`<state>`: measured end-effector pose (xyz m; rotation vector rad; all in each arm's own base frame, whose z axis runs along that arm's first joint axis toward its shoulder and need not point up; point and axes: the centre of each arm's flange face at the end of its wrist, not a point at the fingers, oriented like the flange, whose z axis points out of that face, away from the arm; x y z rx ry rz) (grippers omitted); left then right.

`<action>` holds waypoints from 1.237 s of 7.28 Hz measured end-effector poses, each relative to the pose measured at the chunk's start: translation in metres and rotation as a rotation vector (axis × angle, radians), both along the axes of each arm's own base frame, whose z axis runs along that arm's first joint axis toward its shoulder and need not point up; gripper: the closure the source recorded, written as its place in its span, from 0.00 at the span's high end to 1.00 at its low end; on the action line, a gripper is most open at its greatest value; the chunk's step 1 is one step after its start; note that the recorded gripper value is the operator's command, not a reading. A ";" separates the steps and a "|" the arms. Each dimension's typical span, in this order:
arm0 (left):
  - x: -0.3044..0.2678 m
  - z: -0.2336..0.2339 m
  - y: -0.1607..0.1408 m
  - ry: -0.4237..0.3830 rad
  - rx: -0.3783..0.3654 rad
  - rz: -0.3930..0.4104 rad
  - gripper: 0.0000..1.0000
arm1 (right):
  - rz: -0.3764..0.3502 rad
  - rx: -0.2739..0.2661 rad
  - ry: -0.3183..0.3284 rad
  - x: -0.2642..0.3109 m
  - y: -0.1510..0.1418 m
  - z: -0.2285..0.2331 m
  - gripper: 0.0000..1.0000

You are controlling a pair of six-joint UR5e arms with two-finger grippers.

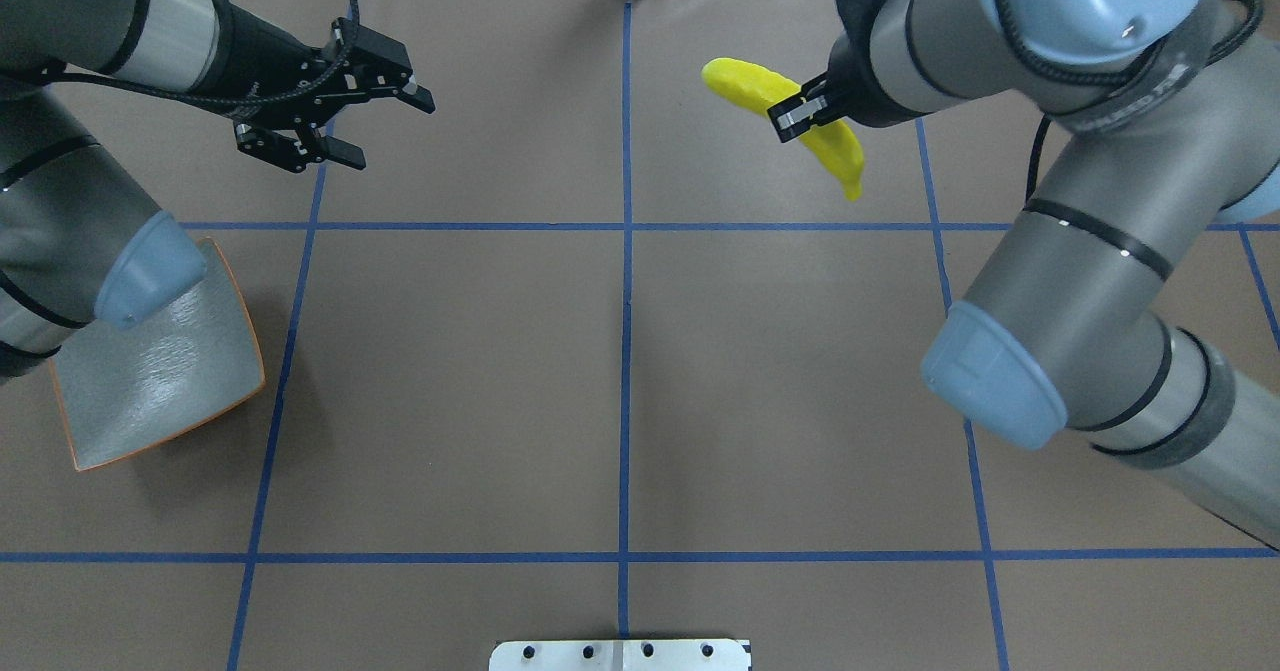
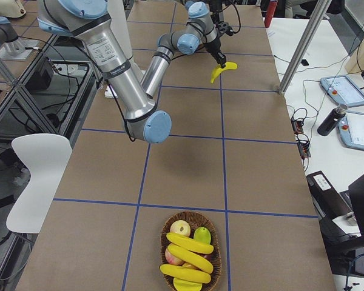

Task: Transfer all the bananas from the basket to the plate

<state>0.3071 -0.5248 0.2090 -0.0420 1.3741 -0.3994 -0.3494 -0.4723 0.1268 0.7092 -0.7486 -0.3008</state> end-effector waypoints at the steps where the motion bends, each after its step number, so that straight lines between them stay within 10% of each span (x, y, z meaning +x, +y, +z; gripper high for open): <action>1: 0.016 -0.019 0.003 0.034 -0.080 -0.004 1.00 | 0.018 0.058 0.009 -0.029 0.019 -0.019 0.00; 9: 0.055 -0.083 0.006 0.136 -0.288 -0.049 1.00 | 0.080 0.209 0.026 -0.093 0.079 -0.061 0.00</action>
